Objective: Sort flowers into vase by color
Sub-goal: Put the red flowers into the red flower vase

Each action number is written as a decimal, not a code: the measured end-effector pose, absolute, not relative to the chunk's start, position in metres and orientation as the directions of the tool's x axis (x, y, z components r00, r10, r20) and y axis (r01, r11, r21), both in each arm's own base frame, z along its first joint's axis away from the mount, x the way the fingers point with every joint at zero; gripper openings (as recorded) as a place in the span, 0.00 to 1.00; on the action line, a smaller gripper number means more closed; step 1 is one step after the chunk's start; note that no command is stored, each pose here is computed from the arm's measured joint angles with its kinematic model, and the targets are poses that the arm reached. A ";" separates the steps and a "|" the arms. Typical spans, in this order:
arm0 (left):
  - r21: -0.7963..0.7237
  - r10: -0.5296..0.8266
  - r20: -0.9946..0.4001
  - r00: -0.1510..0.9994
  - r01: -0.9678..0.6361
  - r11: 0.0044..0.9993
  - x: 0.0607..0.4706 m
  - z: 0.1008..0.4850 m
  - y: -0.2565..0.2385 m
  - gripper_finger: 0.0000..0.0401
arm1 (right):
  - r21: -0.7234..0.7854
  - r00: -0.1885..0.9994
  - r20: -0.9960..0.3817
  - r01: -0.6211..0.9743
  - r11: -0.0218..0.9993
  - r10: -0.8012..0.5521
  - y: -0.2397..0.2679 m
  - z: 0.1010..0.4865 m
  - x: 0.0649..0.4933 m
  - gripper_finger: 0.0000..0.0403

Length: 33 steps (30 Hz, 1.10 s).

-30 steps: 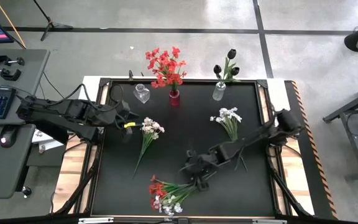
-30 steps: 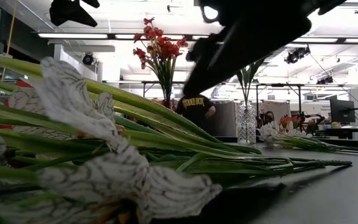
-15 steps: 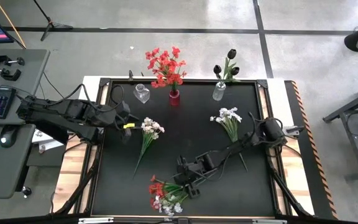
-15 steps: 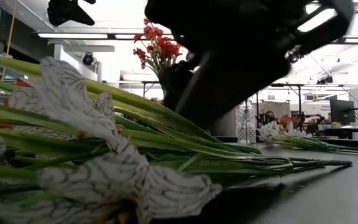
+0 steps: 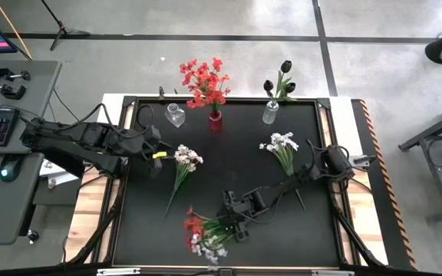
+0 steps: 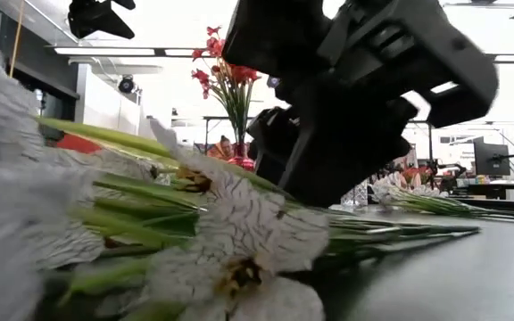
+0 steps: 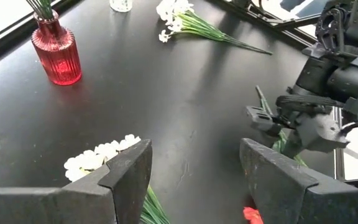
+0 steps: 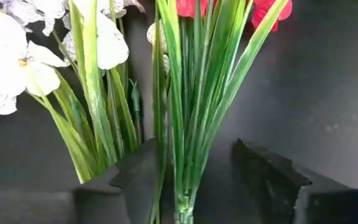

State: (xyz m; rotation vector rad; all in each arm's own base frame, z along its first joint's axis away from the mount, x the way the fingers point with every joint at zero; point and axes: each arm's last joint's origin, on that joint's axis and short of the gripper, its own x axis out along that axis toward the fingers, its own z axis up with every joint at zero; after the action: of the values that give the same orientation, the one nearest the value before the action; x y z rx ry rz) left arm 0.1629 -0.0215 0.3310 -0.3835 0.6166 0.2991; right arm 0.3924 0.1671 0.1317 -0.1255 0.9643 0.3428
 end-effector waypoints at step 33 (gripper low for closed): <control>-0.280 0.210 -0.596 0.775 -0.446 0.850 0.163 0.332 -0.020 0.58 | -0.007 0.606 -0.780 -0.255 0.967 0.155 0.072 0.262 0.356 0.01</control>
State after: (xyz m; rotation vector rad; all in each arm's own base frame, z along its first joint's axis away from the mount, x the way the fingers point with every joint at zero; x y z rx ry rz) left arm 0.1630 -0.0201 0.3316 -0.4263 0.5835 0.3668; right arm 0.3565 0.0716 0.2621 -0.1217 0.8891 0.2378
